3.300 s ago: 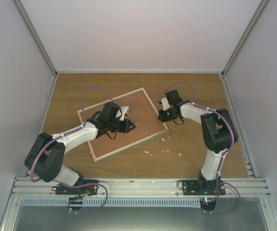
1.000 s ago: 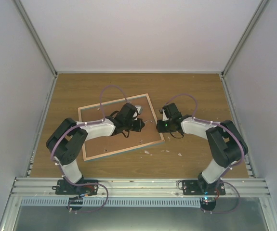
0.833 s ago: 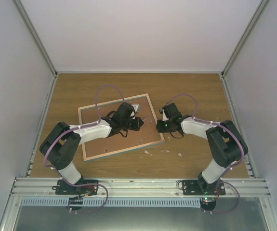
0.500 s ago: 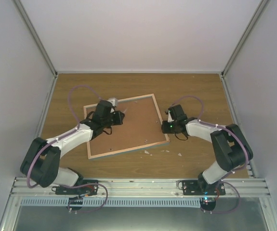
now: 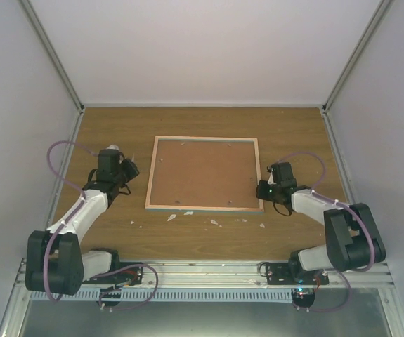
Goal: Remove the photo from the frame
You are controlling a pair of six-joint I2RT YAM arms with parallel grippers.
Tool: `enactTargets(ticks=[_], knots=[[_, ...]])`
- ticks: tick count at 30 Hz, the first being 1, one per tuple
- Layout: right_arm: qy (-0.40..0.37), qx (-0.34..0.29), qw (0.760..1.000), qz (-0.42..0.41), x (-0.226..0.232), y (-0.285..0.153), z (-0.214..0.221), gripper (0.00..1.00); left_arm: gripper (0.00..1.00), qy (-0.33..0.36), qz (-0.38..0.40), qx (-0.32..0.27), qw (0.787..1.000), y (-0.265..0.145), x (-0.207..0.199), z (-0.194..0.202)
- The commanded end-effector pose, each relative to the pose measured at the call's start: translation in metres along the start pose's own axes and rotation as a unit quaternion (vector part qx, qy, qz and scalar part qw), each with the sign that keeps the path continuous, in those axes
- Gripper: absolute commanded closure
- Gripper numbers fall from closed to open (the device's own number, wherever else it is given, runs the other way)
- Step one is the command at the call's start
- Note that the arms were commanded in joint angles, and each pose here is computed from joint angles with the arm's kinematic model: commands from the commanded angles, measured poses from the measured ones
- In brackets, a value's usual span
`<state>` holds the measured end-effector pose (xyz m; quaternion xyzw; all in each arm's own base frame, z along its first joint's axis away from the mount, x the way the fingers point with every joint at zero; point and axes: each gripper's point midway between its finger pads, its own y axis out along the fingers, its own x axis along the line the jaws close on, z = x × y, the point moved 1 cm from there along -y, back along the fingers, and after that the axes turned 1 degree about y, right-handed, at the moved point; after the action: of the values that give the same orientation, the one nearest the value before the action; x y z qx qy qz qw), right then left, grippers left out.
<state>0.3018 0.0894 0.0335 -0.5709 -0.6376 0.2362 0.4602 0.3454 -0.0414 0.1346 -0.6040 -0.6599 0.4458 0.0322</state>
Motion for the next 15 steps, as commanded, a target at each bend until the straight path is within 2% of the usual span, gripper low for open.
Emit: enactTargets(ticks=[1,5,15], knots=[[0.029,-0.005,0.999,-0.013,-0.007,-0.001,0.01,0.95,1.0,-0.051,-0.037,-0.015,0.998,0.003,0.035,-0.005],[0.023,-0.008,0.999,-0.034,-0.003,0.0,0.014,0.94,1.0,-0.068,-0.086,-0.014,0.994,0.014,0.071,-0.008],[-0.009,-0.013,0.998,-0.062,0.005,0.001,0.015,0.89,1.0,-0.06,-0.11,-0.037,0.991,0.029,0.112,-0.026]])
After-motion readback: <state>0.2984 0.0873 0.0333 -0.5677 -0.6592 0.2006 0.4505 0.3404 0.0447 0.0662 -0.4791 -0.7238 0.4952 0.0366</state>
